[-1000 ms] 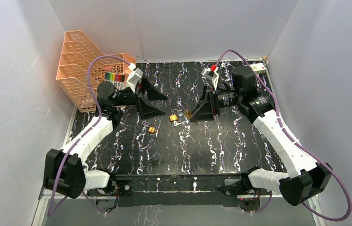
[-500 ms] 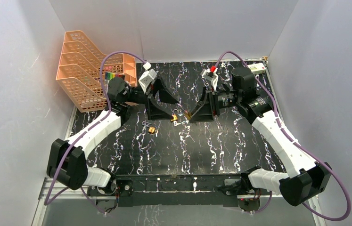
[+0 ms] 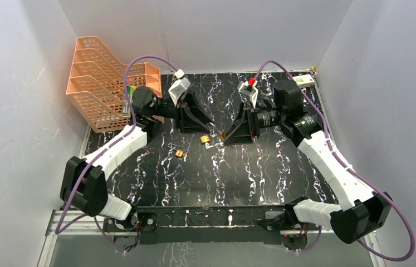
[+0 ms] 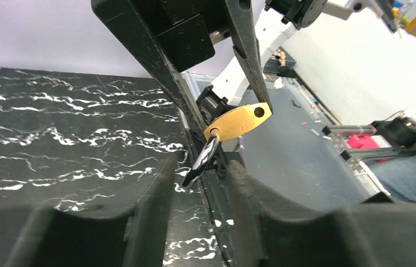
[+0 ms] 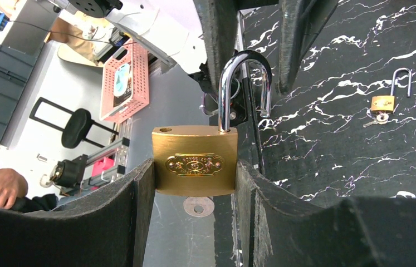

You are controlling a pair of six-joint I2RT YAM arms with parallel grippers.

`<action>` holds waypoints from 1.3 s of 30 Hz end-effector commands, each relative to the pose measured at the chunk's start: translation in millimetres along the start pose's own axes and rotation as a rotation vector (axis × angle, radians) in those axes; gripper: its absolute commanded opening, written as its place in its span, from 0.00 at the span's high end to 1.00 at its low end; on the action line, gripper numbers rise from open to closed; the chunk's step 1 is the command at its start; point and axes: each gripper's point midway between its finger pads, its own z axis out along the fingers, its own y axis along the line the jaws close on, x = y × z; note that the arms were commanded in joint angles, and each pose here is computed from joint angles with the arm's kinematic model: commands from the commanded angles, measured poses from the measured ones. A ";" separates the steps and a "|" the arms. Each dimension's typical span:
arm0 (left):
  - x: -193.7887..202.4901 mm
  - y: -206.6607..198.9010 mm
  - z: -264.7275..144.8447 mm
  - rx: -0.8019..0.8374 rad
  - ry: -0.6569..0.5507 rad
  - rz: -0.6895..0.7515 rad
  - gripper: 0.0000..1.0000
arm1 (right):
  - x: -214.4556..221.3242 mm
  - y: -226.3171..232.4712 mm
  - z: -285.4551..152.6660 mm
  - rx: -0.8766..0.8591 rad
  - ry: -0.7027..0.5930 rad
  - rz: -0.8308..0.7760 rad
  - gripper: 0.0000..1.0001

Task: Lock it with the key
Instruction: Pick up the lock from the center of the board, then lock the lock.

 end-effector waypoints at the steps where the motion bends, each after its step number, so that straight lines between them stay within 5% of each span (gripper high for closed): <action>1: -17.6 -12.0 4.0 0.059 0.018 0.091 0.74 | -2.1 15.3 -2.0 -0.040 -0.005 -0.068 0.89; 3: -18.1 -11.7 5.1 0.073 0.029 0.076 1.00 | -2.4 15.9 -2.1 -0.042 -0.005 -0.069 0.89; 8: -15.5 -13.3 5.8 0.104 0.055 0.061 1.00 | -1.1 13.4 -2.1 -0.029 0.000 -0.063 0.83; 12: -7.0 -23.9 5.8 0.191 0.137 -0.006 1.00 | -1.5 10.6 -3.2 0.000 0.015 -0.061 0.44; 24: -20.0 -35.9 9.1 0.212 0.152 -0.017 1.00 | -55.9 5.3 -12.5 0.200 -0.148 -0.240 0.02; 27: -43.5 -36.1 12.0 0.150 0.061 0.057 1.00 | -67.5 6.0 -18.2 0.251 -0.255 -0.296 0.01; 32: -102.4 -26.4 -2.1 -0.017 -0.344 0.205 1.00 | -87.7 30.6 -33.4 0.254 -0.475 -0.481 0.01; 39: -136.6 -18.7 -12.5 -0.063 -0.563 0.238 1.00 | -111.3 56.0 -34.1 0.181 -0.518 -0.606 0.02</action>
